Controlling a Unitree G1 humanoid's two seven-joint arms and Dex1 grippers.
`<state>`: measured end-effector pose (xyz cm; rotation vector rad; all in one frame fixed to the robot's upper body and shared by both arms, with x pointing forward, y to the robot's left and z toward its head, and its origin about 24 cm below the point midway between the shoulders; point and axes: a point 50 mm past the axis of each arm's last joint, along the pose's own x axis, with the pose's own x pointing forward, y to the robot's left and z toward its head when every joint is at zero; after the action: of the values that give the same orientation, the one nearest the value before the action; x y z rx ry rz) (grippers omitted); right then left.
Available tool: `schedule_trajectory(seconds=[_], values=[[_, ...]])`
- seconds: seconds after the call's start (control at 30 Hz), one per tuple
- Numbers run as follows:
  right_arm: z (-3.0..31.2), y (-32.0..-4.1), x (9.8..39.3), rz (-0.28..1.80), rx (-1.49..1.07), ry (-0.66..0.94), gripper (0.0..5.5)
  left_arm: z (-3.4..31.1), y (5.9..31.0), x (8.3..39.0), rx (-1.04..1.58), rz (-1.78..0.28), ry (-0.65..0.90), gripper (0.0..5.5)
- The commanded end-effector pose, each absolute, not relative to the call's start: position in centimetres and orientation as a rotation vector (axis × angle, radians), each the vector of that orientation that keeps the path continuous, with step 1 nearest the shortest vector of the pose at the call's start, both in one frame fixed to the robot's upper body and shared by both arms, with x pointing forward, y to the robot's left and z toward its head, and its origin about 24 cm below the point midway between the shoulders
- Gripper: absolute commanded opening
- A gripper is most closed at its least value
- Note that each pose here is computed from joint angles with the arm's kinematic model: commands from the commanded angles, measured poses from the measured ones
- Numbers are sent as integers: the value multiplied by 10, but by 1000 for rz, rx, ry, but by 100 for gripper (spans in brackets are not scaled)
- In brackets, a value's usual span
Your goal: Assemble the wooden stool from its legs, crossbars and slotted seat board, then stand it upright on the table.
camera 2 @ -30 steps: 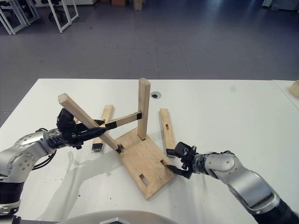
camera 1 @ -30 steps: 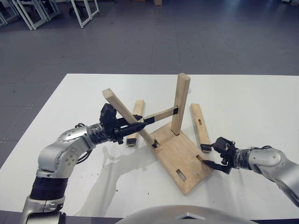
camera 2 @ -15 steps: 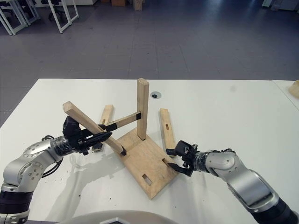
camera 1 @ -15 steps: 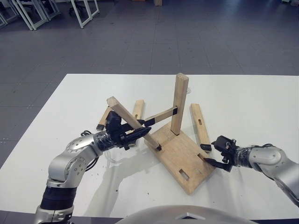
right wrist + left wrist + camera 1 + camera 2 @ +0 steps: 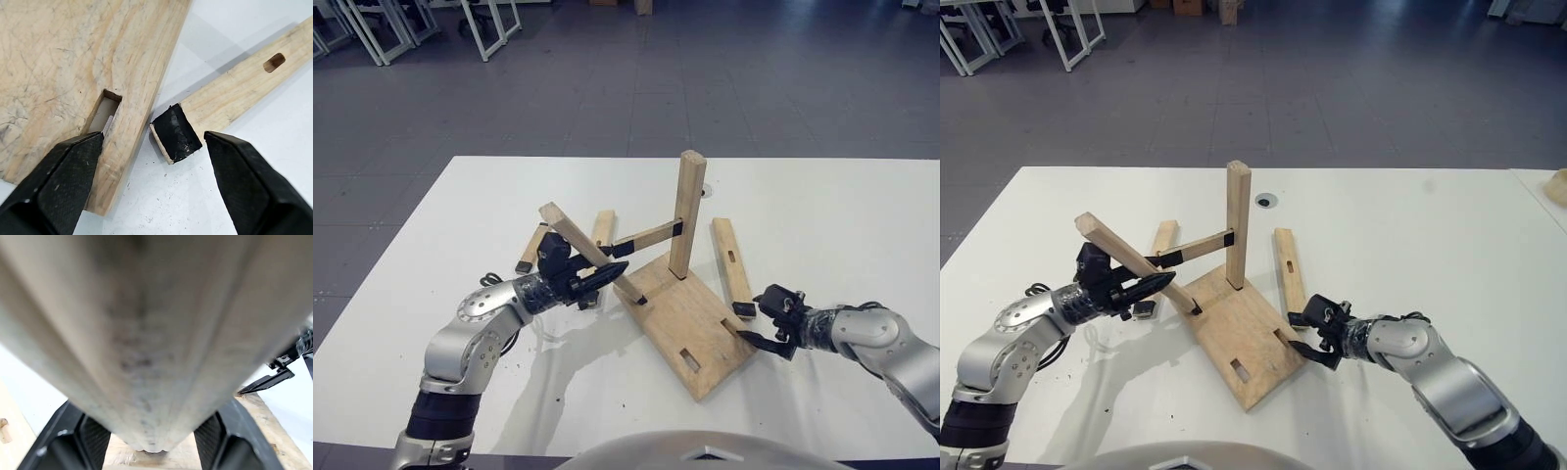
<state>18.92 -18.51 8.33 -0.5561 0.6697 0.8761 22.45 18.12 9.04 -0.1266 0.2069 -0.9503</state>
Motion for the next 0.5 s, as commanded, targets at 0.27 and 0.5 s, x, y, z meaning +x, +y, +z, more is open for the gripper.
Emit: schedule_trajectory(seconds=[0.27, 0.5], values=[[81, -182, 190, 849, -567, 673, 380, 69, 194, 246, -91, -802, 371, 205], [80, -181, 192, 847, -572, 668, 380, 75, 186, 250, -163, -839, 322, 205]])
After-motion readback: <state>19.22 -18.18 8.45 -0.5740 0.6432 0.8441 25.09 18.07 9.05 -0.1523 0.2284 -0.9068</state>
